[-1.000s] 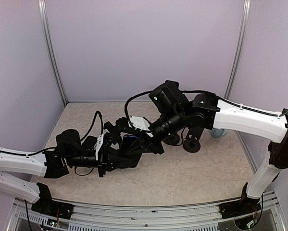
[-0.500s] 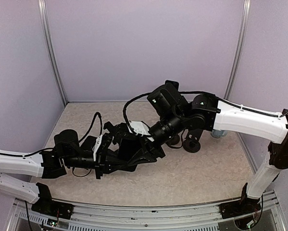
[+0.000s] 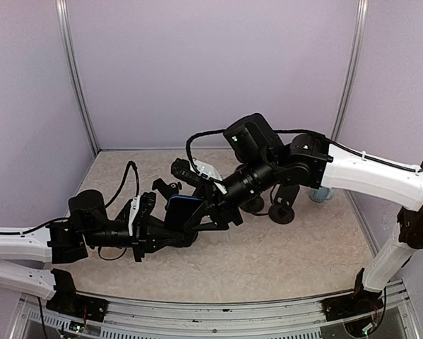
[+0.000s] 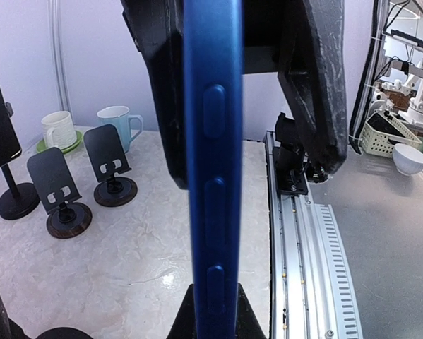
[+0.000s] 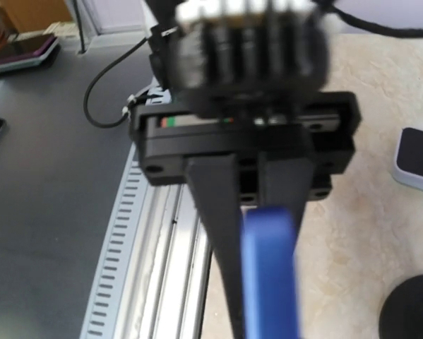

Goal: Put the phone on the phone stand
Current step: Pass from the right arm to the left, then pass from the left arm to the right

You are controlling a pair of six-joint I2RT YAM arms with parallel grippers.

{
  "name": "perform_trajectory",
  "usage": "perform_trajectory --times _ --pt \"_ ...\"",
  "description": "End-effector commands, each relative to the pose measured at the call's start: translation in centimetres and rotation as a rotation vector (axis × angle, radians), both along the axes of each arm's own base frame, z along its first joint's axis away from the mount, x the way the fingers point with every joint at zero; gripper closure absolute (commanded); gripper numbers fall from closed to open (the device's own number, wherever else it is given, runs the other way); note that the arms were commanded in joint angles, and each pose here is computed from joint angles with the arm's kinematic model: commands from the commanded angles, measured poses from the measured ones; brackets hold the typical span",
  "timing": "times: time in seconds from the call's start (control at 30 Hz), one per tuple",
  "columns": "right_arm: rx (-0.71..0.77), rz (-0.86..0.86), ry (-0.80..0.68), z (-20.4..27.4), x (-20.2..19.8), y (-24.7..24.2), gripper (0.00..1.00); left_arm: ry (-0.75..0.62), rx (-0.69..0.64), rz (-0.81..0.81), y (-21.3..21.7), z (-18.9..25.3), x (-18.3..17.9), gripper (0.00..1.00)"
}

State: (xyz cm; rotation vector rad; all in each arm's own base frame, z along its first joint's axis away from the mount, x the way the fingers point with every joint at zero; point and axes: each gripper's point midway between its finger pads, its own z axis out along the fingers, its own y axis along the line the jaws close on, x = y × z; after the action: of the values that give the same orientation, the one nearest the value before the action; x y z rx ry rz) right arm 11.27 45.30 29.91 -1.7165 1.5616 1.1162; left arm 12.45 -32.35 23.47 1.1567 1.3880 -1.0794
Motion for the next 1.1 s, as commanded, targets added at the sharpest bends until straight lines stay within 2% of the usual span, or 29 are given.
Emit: perform_trajectory --times 0.0,0.13,0.47,0.73,1.07 --pt "0.084 -0.083 0.011 4.6 0.7 -0.4 0.56 -0.022 -0.003 0.01 0.1 0.1 -0.1 1.0" --pt "0.053 -0.085 0.017 4.1 0.8 -0.5 0.62 -0.019 -0.006 0.006 0.1 0.0 -0.4 1.0" --pt "0.103 -0.126 -0.077 5.4 2.0 -1.1 0.64 0.0 0.007 -0.037 -0.3 -0.8 -1.2 1.0" --pt "0.067 -0.092 -0.035 3.2 1.4 -1.0 0.64 -0.012 -0.019 -0.02 0.0 -0.3 -1.1 1.0" --pt "0.104 -0.118 0.013 1.4 1.5 -0.6 0.65 -0.018 -0.038 -0.01 0.2 0.0 -1.1 1.0"
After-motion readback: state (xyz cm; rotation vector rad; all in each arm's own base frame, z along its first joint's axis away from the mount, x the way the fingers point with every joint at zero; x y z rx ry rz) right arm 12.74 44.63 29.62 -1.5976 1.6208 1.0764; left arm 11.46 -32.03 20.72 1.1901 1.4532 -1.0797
